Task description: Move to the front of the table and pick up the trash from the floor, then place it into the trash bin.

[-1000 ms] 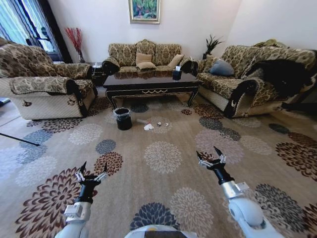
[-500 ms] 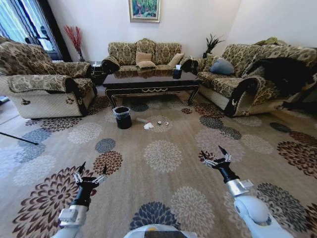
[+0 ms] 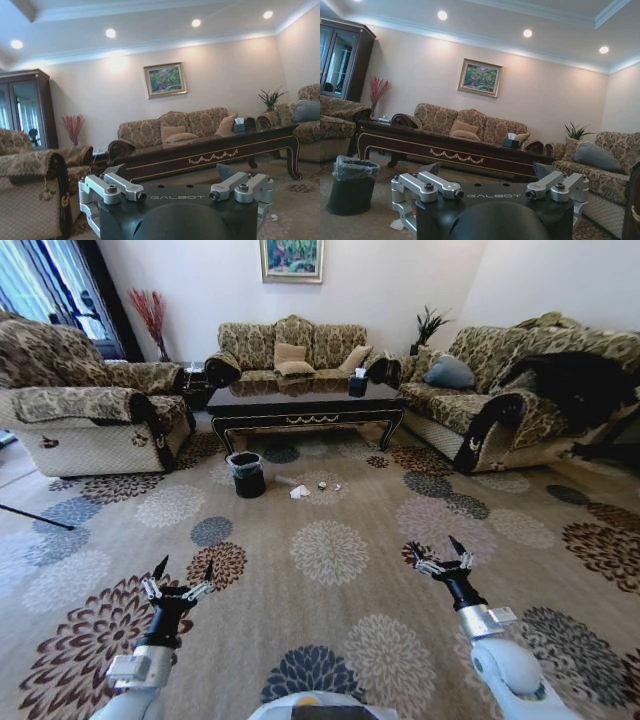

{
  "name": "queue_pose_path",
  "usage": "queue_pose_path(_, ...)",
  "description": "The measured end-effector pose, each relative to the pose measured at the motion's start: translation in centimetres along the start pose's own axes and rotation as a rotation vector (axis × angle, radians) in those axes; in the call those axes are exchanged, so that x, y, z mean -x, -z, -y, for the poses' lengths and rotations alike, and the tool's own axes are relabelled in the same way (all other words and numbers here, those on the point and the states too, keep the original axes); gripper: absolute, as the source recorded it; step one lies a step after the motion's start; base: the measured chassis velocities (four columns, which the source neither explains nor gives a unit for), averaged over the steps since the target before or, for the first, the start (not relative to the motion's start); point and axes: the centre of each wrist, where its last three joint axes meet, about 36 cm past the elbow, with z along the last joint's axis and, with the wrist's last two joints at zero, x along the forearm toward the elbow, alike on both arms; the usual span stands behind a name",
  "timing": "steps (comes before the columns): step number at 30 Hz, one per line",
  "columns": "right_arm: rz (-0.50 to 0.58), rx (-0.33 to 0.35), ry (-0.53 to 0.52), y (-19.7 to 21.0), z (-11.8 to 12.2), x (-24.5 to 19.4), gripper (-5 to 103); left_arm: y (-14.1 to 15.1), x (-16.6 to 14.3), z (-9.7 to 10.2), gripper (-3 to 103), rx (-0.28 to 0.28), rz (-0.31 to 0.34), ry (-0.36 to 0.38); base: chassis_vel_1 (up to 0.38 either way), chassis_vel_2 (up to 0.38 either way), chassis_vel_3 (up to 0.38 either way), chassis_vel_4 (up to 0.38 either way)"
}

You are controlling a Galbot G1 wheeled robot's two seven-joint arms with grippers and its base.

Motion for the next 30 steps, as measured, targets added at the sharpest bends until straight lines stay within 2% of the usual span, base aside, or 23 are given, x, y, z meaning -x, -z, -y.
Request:
queue_pose_path(3,-0.001,-0.016,0.0,0.1,0.7,0.2,100,-1.2,0.4,-0.9,100,0.024,-0.016,-0.006,0.0,0.0,0.0,0.0)
queue_pose_path(5,0.0,-0.03,0.001,0.1,1.2,0.5,100,-3.9,0.9,-2.3,100,0.048,-0.054,0.005,0.0,0.0,0.0,0.0)
queue_pose_path(9,-0.004,-0.04,-0.001,-0.1,1.6,0.6,100,-5.8,1.0,-3.4,100,0.047,-0.084,0.027,0.0,0.0,0.0,0.0)
queue_pose_path(14,-0.011,-0.046,-0.011,-0.3,2.0,0.6,100,-6.1,1.1,-4.4,100,0.04,-0.09,0.034,0.0,0.0,0.0,0.0)
queue_pose_path(17,-0.011,-0.045,-0.013,-0.3,2.0,0.6,100,-5.9,1.1,-4.2,100,0.039,-0.083,0.032,0.0,0.0,0.0,0.0)
queue_pose_path(19,-0.008,-0.036,-0.018,-0.4,1.7,0.5,100,-5.3,1.1,-3.5,100,0.022,-0.07,0.029,0.0,0.0,0.0,0.0)
queue_pose_path(22,0.006,0.033,-0.03,-0.4,0.3,0.2,100,-4.3,0.8,-1.4,100,-0.009,-0.056,0.025,0.0,0.0,0.0,0.0)
queue_pose_path(26,-0.001,0.077,-0.029,-0.3,-0.9,-0.5,100,-4.4,1.0,-0.7,100,-0.017,-0.051,0.04,0.0,0.0,0.0,0.0)
queue_pose_path(30,-0.007,0.063,-0.024,-0.6,-1.4,-0.9,100,-4.8,1.0,-0.6,100,-0.013,-0.052,0.05,0.0,0.0,0.0,0.0)
